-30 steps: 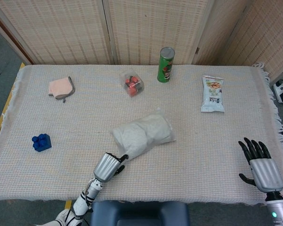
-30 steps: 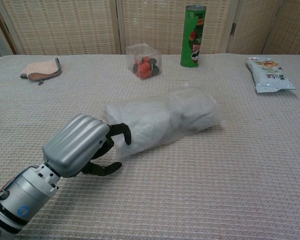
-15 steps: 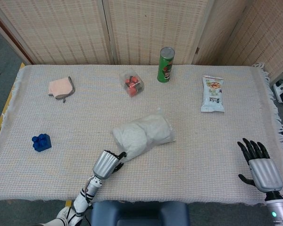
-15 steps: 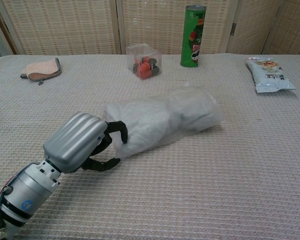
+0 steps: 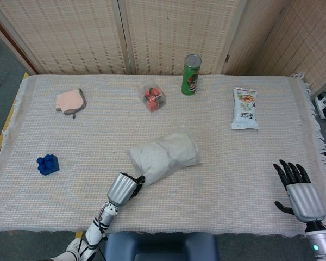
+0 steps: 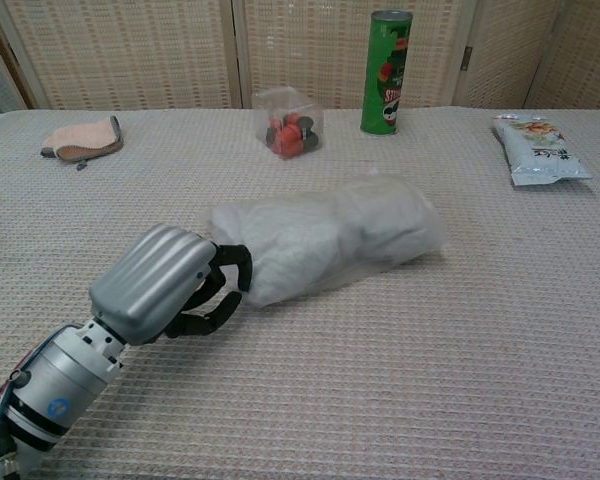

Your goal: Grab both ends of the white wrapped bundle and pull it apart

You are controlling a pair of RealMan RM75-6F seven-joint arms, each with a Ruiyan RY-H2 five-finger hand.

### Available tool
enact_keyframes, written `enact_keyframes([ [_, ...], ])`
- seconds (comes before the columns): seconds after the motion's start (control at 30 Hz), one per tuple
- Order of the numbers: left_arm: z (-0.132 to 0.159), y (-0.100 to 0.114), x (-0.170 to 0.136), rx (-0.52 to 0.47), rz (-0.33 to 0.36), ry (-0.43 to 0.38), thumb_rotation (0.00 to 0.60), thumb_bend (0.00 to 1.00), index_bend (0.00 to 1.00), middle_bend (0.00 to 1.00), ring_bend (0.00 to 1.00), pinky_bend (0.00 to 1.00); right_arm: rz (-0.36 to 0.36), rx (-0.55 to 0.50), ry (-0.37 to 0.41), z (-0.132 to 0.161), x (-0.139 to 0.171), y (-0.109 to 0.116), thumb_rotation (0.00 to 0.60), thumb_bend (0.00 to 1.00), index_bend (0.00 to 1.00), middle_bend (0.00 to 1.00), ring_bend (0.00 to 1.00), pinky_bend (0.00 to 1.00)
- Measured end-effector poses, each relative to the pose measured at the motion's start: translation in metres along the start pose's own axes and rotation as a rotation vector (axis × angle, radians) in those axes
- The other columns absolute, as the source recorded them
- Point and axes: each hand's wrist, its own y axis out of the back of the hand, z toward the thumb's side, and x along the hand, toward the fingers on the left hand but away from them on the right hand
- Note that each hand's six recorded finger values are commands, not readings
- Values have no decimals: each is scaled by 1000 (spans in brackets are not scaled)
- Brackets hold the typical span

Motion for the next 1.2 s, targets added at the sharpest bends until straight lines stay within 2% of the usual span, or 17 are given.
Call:
enact_keyframes([
  [0.37, -6, 6, -5, -10, 16, -9, 600, 573, 709, 1000, 1000, 1000, -2, -13, 22, 6, -5, -4, 600, 94, 0, 0, 0, 0],
  [0.57, -14, 16, -14, -33, 34, -17, 600, 564, 719, 1000, 1000, 1000, -39, -78, 83, 21, -40, -1, 600, 102, 7, 0, 0, 0],
  [0.63, -17, 21, -16, -40, 43, -18, 600, 564, 720, 1000, 1000, 1000, -44, -107, 108, 29, -58, 1, 600, 106, 59, 0, 0, 0],
  [0.77, -23, 30, -22, -49, 54, -20, 600, 562, 724, 1000, 1000, 1000, -34, -148, 161, 49, -92, 1, 600, 133, 288, 0, 0, 0],
  [0.87, -26, 32, -25, -47, 48, -20, 600, 559, 726, 1000, 1000, 1000, -10, -155, 195, 68, -114, -6, 600, 152, 367, 0, 0, 0],
  [1.07, -30, 32, -28, -46, 36, -12, 600, 556, 727, 1000, 1000, 1000, 85, -232, 190, 101, -144, -32, 600, 171, 443, 0, 0, 0],
  [1.2, -31, 32, -29, -43, 33, -13, 600, 556, 727, 1000, 1000, 1000, 127, -288, 175, 122, -162, -49, 600, 175, 456, 0, 0, 0],
])
